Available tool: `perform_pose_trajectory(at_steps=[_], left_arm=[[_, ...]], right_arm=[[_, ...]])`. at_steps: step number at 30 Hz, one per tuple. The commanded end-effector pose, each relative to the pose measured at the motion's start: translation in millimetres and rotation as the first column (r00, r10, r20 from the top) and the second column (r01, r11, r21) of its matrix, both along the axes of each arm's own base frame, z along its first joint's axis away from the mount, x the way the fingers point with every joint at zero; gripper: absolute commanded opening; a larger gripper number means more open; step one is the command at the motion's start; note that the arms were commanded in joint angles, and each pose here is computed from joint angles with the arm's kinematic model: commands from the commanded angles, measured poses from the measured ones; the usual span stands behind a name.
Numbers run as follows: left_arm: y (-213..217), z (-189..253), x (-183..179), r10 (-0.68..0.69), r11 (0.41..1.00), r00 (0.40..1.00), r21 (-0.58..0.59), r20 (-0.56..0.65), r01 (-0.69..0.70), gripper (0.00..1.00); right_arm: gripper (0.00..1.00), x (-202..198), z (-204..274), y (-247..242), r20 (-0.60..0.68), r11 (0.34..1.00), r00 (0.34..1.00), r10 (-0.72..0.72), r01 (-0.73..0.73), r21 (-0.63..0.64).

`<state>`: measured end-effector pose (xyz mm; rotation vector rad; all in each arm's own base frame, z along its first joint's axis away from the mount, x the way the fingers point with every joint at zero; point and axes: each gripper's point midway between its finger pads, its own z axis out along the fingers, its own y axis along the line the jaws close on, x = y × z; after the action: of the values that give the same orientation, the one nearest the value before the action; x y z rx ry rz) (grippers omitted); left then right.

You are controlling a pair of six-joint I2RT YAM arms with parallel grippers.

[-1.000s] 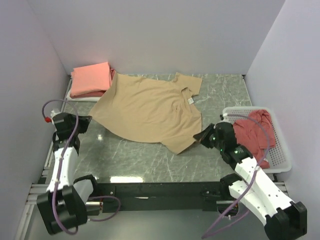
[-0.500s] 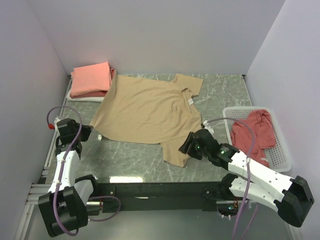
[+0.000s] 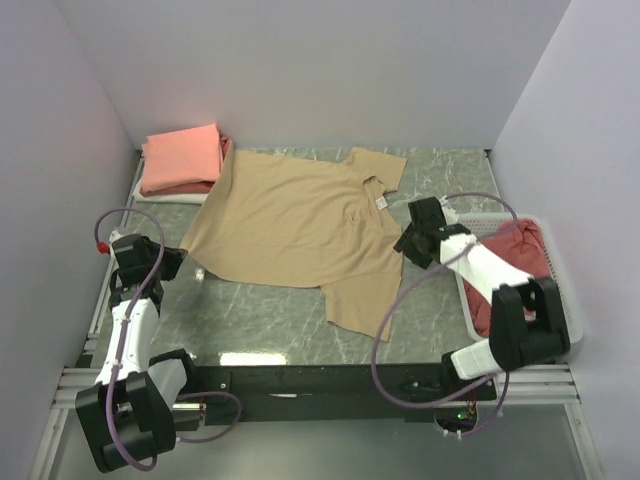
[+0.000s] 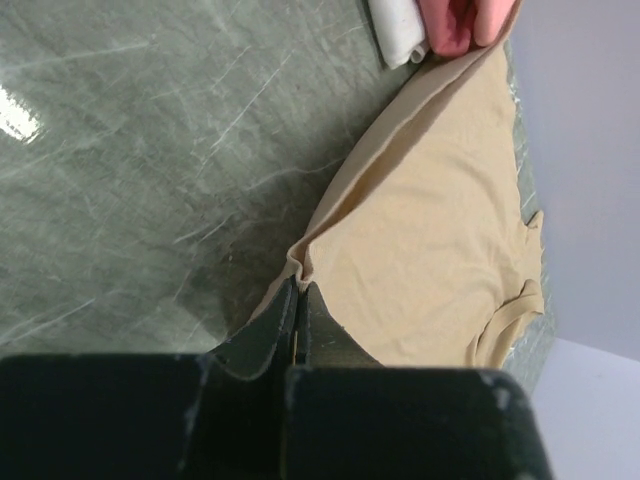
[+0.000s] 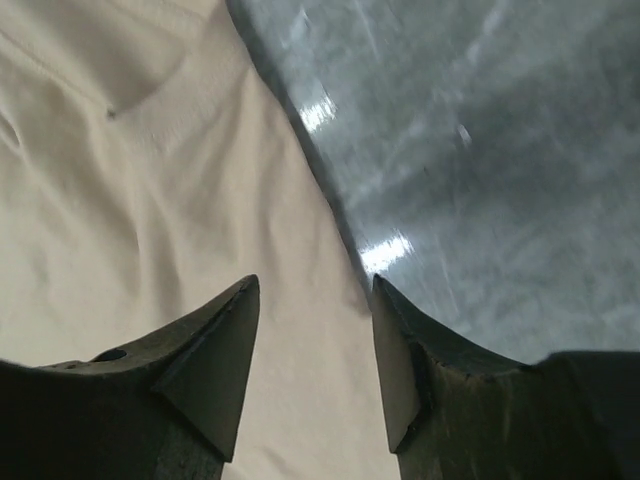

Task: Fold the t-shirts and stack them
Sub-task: Flatten the tshirt out

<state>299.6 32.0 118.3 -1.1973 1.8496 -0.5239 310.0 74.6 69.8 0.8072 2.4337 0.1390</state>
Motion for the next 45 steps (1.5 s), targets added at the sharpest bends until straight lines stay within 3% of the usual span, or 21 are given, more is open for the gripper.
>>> perform_pose_trajectory(at_steps=[1,12,25,29,30,32,42,45], left_arm=[[1.6,23.5,9.6,-0.035,0.999,0.998,0.037,0.052,0.033,0.01],[-0.8,24.8,10.9,-0.051,0.998,0.997,0.031,0.052,0.049,0.01],[-3.0,25.2,11.7,-0.061,0.998,0.997,0.024,0.054,0.059,0.01],[-3.8,22.6,11.5,-0.064,0.998,0.997,0.020,0.049,0.063,0.01],[-4.1,23.4,11.7,-0.065,0.998,0.997,0.019,0.053,0.064,0.01],[-4.3,23.9,11.7,-0.066,0.998,0.996,0.018,0.053,0.065,0.01],[-4.2,17.4,7.2,-0.061,0.998,0.997,0.019,0.039,0.060,0.01],[-6.2,14.7,7.2,-0.064,0.998,0.997,0.007,0.041,0.063,0.01]], right_arm=[[0.56,38.8,14.0,2.9,0.054,1.000,0.998,0.023,-0.024,0.011],[0.42,49.0,-27.3,10.4,-0.048,0.999,0.999,0.007,-0.006,0.035],[0.40,31.2,-54.1,6.5,-0.120,1.000,0.993,0.011,-0.008,0.021],[0.25,29.5,-56.1,7.4,-0.124,1.000,0.992,0.017,-0.014,0.026],[0.12,27.5,-56.2,7.8,-0.128,1.000,0.992,0.019,-0.016,0.027],[0.00,25.3,-52.4,8.0,-0.118,0.999,0.993,0.017,-0.014,0.034],[0.00,-34.5,-50.9,-9.4,-0.115,0.999,0.993,-0.021,0.026,0.044],[0.00,-56.8,-54.4,-5.5,-0.118,0.994,0.992,-0.036,0.048,0.101]])
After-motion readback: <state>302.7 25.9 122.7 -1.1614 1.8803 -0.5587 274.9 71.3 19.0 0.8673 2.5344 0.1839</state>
